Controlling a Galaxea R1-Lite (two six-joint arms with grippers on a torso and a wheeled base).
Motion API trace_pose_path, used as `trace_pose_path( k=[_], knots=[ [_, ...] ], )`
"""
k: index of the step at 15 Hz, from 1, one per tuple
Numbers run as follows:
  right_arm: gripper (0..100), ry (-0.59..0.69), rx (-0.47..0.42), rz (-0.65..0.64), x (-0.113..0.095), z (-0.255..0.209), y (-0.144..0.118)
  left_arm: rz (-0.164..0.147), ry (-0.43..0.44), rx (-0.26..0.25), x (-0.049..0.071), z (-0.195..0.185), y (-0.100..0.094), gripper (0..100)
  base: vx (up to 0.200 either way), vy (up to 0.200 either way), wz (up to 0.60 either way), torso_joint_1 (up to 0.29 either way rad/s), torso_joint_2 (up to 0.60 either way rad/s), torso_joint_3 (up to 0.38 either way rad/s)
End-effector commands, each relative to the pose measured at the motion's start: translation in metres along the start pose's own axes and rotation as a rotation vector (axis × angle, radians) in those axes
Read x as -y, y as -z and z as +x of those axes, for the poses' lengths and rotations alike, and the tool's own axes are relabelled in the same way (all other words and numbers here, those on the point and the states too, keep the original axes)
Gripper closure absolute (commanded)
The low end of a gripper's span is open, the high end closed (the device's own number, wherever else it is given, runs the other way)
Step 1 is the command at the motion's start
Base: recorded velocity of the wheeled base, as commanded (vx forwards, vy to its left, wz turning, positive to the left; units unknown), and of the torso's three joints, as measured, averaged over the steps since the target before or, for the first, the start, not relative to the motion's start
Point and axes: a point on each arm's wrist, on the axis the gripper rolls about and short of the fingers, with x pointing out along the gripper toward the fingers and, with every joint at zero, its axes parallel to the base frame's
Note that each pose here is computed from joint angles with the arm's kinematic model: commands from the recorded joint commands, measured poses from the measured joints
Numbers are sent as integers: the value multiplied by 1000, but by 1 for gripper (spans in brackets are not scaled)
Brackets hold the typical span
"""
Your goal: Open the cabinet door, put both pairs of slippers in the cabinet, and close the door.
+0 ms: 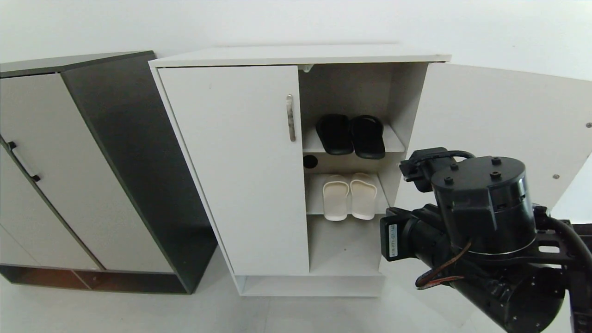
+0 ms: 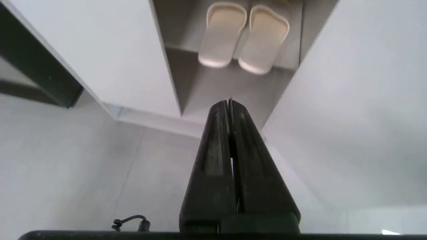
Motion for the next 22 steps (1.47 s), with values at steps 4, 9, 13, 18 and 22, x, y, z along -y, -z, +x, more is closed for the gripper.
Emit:
trace_pose_path(
  k=[4, 9, 13, 18, 22],
  knots=[
    [100, -3, 5, -22, 0, 2, 7, 0, 0, -1, 0, 0, 0, 100, -200, 0, 0, 0, 2, 4],
    [100, -1, 8, -21, 0, 4, 7, 0, 0, -1, 0, 0, 0, 100, -40, 0, 0, 0, 0, 0],
    [100, 1, 5, -21, 0, 5, 8, 0, 1, -1, 0, 0, 0, 100, 0, 0, 0, 0, 0, 0],
    [100, 4, -1, -26, -1, 7, 10, 0, 0, -1, 0, 0, 0, 100, 0, 0, 0, 11, -147, -224],
    [100, 9, -1, -25, 0, 8, 10, 0, 0, -1, 0, 0, 0, 100, 0, 0, 0, 67, -504, -358]
  ],
)
